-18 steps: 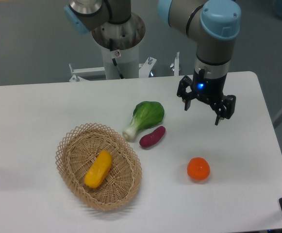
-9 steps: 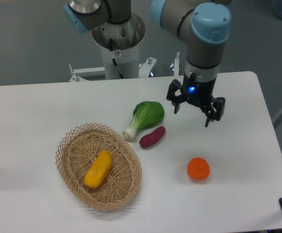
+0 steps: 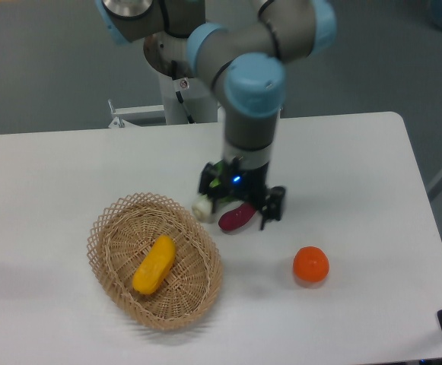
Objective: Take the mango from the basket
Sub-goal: 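Move the open gripper over the basket above the yellow mango, then lower the gripper onto the yellow mango and close on it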
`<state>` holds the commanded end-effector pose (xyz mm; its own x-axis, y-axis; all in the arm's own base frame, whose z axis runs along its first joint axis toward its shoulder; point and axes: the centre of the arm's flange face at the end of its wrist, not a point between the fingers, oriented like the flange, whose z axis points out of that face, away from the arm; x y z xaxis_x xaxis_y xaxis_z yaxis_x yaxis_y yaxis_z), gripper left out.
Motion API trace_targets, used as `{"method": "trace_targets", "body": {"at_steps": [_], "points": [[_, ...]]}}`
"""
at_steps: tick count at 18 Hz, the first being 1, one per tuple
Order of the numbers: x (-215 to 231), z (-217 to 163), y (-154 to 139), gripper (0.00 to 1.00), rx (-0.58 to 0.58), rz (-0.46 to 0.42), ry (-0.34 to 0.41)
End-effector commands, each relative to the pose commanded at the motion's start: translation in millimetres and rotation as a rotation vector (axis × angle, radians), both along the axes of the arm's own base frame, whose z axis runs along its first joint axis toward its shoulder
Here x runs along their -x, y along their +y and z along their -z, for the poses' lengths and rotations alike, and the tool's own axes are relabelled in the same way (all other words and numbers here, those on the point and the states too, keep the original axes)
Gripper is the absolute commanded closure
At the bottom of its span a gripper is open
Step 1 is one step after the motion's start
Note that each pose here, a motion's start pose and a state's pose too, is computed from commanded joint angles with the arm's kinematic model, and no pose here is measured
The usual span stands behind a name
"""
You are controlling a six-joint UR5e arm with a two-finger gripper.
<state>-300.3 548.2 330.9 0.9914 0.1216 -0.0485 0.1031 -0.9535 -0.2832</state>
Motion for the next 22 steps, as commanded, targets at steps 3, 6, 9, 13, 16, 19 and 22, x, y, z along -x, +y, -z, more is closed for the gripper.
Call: {"method": "trace_targets", "body": {"at_steps": [3,6,9,13,16,19,22], "points": [[-30,23,27,0.00,-0.004,-0.016,-0.020],[-51,42,41,0.00,0.020,0.006,-0.039],[-64,60,51,0.00,0.041,0.031,-0.050],[-80,89,57,0.00,0.087,0.060,-0.063],[-84,98,59,0.00,0.103,0.066,-0.065],[-87,109,61,0.00,0.113,0.075,-0.069],[-87,112,64,0.00,0.112,0.077,-0.068]]}}
